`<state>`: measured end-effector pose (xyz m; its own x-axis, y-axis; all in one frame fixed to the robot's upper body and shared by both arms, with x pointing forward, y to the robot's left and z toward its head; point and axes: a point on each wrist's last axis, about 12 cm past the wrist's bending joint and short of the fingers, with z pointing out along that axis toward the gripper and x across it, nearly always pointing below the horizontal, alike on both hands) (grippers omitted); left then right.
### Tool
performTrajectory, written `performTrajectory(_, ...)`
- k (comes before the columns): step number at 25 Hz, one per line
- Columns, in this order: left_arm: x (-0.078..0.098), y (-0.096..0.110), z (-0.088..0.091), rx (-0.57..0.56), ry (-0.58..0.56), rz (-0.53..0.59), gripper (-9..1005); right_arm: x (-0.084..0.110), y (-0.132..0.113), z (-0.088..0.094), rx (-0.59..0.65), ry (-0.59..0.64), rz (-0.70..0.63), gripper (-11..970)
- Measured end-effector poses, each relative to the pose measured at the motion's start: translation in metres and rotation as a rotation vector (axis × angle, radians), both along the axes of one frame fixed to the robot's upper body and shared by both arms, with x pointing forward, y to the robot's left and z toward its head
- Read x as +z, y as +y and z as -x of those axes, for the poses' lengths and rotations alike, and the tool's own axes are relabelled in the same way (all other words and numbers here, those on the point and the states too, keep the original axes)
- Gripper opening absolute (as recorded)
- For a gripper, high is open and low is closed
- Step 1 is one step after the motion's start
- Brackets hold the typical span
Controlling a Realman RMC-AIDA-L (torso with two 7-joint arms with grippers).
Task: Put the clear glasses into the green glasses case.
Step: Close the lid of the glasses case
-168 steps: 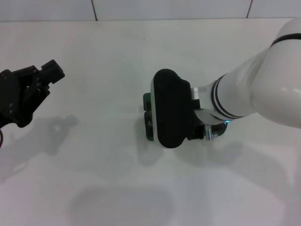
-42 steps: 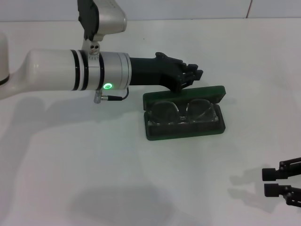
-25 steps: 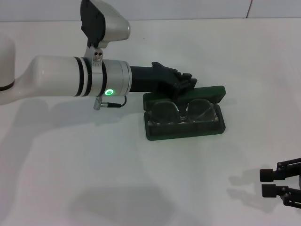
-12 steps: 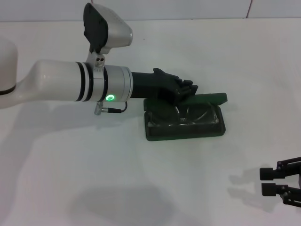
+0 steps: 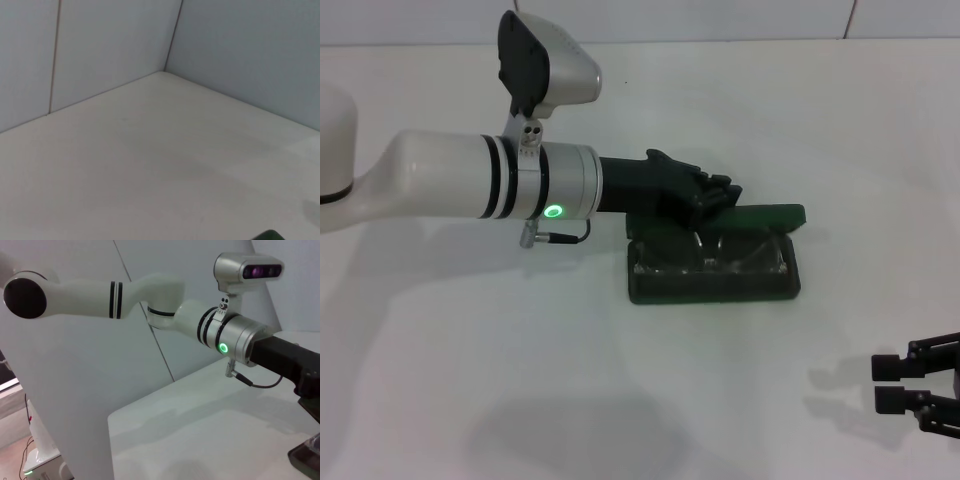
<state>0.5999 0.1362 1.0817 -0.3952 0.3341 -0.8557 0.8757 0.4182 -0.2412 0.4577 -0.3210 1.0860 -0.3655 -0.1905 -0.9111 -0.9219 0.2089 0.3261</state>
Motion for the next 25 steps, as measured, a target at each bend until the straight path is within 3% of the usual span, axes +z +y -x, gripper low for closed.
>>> performTrajectory(10, 0.019, -0.001, -0.003, -0.014, -0.041, 0.085, 164, -0.001, -0.002, 0.003, -0.008, 0.004, -0.004, 293)
performTrajectory(25, 0.007, 0.002, 0.004, -0.044, -0.002, 0.032, 165, 0.000, -0.001, 0.000, -0.011, -0.003, -0.005, 292)
